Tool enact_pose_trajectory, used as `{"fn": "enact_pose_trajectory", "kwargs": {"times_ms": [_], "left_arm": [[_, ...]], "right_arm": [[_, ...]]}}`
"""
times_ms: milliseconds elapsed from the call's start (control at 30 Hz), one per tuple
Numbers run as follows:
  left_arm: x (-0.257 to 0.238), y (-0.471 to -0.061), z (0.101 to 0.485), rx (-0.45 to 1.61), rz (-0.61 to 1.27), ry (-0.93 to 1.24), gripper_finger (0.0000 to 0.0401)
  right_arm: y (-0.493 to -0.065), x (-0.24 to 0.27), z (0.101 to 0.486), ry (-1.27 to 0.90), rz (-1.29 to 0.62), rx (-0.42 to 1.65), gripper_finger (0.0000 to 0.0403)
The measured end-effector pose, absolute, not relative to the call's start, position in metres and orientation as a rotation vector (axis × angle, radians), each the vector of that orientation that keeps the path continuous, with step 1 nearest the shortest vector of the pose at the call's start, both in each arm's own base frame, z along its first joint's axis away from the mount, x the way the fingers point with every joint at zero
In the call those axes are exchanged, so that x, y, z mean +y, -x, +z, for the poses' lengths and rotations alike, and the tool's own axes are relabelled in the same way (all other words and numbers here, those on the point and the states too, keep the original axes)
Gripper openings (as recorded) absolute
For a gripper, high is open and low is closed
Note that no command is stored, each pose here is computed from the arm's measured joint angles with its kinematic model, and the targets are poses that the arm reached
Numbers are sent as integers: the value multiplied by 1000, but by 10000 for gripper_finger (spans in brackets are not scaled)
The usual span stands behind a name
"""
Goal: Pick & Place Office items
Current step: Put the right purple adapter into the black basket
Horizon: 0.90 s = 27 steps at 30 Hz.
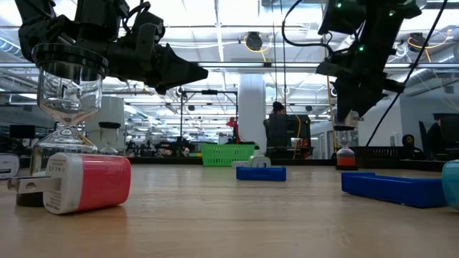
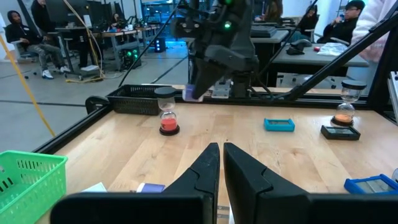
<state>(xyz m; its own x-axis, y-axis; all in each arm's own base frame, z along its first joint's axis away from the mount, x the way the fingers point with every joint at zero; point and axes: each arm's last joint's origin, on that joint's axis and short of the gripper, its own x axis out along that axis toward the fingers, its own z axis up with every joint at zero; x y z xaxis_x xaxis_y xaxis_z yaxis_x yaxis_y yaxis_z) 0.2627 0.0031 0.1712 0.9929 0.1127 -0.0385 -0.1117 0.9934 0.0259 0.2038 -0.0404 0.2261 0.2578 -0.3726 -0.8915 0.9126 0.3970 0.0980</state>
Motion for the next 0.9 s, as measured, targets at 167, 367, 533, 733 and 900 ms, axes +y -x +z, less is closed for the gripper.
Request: {"fn": "enact_pose_trajectory", "kwargs": {"times_ms": [167, 367, 533, 733, 900], "left_arm": [[3, -263, 171, 40, 112, -24, 31], [3, -263, 171, 40, 112, -24, 31], [3, -263, 171, 40, 112, -24, 31], [3, -263, 171, 40, 112, -24, 31], [3, -263, 171, 41, 112, -24, 31]], "right_arm": [[-198, -62, 226, -725, -1045, 916, 131], [-185, -95, 226, -737, -1144, 910, 131], [-179, -116, 228, -777, -1137, 874, 131], [-181, -117, 232, -779, -1077, 837, 131], [-172, -131, 233, -782, -1153, 809, 131]]}}
